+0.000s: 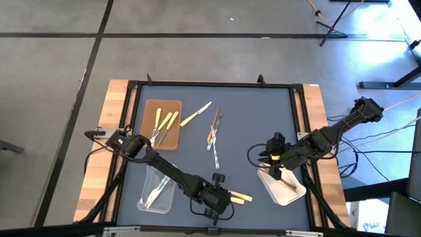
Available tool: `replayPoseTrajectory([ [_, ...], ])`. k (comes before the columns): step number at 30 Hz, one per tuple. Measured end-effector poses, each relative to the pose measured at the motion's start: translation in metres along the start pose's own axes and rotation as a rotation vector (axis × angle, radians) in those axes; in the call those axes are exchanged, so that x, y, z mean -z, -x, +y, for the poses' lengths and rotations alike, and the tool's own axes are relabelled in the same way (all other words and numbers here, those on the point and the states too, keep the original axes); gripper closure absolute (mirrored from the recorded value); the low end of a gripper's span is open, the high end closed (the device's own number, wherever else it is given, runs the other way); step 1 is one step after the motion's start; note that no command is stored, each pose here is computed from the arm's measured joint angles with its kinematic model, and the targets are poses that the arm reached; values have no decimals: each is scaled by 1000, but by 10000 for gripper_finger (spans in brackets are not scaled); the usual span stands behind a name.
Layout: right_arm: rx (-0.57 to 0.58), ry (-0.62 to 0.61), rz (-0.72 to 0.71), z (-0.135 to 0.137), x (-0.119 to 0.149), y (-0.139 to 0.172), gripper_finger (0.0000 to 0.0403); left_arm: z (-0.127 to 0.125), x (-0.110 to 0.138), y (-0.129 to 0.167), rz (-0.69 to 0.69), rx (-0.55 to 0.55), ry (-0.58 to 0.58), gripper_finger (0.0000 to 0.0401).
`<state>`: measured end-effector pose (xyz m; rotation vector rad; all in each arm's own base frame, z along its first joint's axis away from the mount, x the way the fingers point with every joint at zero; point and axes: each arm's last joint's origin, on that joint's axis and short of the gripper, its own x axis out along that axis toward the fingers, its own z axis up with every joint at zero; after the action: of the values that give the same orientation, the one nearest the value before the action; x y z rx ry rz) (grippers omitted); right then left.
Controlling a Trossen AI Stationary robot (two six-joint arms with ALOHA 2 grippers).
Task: Sort silverware by color (type)
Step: Put the yellow knife into the orange bin
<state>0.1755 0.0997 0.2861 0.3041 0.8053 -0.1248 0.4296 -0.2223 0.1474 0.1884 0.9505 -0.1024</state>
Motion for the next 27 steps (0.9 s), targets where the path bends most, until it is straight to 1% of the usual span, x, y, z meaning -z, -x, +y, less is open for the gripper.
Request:
replayPoseTrajectory([
  [5, 0, 0, 0, 0, 0, 0, 311, 0, -12, 8, -19, 9, 8, 363],
  [10, 0, 0, 0, 0, 0, 0, 311, 6, -31, 23, -43, 8, 23, 363],
  [15, 0, 0, 0, 0, 0, 0, 311, 17, -42, 37, 12, -9, 23, 363],
  [18, 0, 0, 0, 0, 0, 0, 311, 23, -50, 47, 19, -15, 26, 363],
  [23, 0, 0, 1, 0, 0, 0, 311, 30, -64, 65, 18, -26, -19, 363],
  [27, -1, 0, 1, 0, 0, 0, 311, 41, -70, 81, 66, -48, -21, 363],
])
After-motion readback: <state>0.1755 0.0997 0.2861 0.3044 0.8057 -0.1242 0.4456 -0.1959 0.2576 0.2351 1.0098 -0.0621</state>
